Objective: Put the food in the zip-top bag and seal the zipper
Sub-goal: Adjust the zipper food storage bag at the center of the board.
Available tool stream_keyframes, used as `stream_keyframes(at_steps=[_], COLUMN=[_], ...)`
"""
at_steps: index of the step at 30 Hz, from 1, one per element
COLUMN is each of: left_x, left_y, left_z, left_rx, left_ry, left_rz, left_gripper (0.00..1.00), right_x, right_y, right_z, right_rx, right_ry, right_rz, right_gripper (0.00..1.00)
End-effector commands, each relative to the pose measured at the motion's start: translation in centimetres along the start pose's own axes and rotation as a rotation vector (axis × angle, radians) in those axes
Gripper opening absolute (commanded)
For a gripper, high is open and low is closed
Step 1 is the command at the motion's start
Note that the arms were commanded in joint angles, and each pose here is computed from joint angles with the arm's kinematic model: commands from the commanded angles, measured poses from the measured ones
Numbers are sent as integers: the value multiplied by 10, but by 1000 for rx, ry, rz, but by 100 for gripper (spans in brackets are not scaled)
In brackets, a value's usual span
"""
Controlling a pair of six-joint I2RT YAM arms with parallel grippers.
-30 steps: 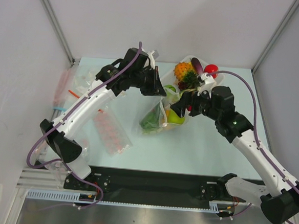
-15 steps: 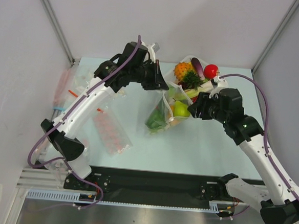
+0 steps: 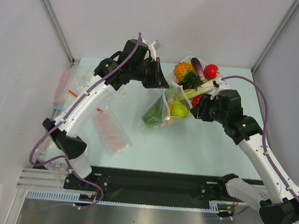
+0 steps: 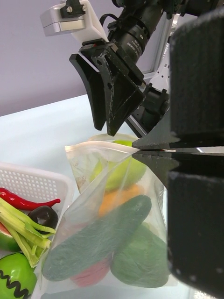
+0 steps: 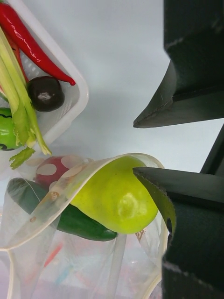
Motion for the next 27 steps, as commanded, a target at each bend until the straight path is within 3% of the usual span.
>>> stream_keyframes(at_steps=[1,10,11,13,14,22,27], left_x=[-19,-21,-20,-17,-16,23,42], left_y=[-15,-13,-13,-10,-9,16,14], left_z=[-15,-18,-18,-16,-15,-10,-7], left_rx=[44,44,44,38,35,-71,-62], left_ry=[-79,-83,-80,-68,-64,112,147], left_rz=[41,44,46,48,47,37,36], left_gripper=[1,1,1,1,1,0,0], right_x=[-4,7,5,-5,-9,-59,-75], right_y=[-1,5,10,17,20,71,96], right_z=[5,20,20,18,17,-5,-6], right_rx=[1,-53,-73,-91,-93,-192,-232], right_ry=[-20,51,53,37,28,-106,-144], right_rz=[31,56,56,50,43,-5,-29], right_gripper=[44,41,29,14,0,0,0])
Point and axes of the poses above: each gripper's point midway between its finger pads, its own z axis out along the fingers, its own y axis along the line the jaws close on, x = y × z, the point moved 3 cm from there along -z, back along the fingers, and after that the axes turned 12 degrees about z, right-handed, at the moved point
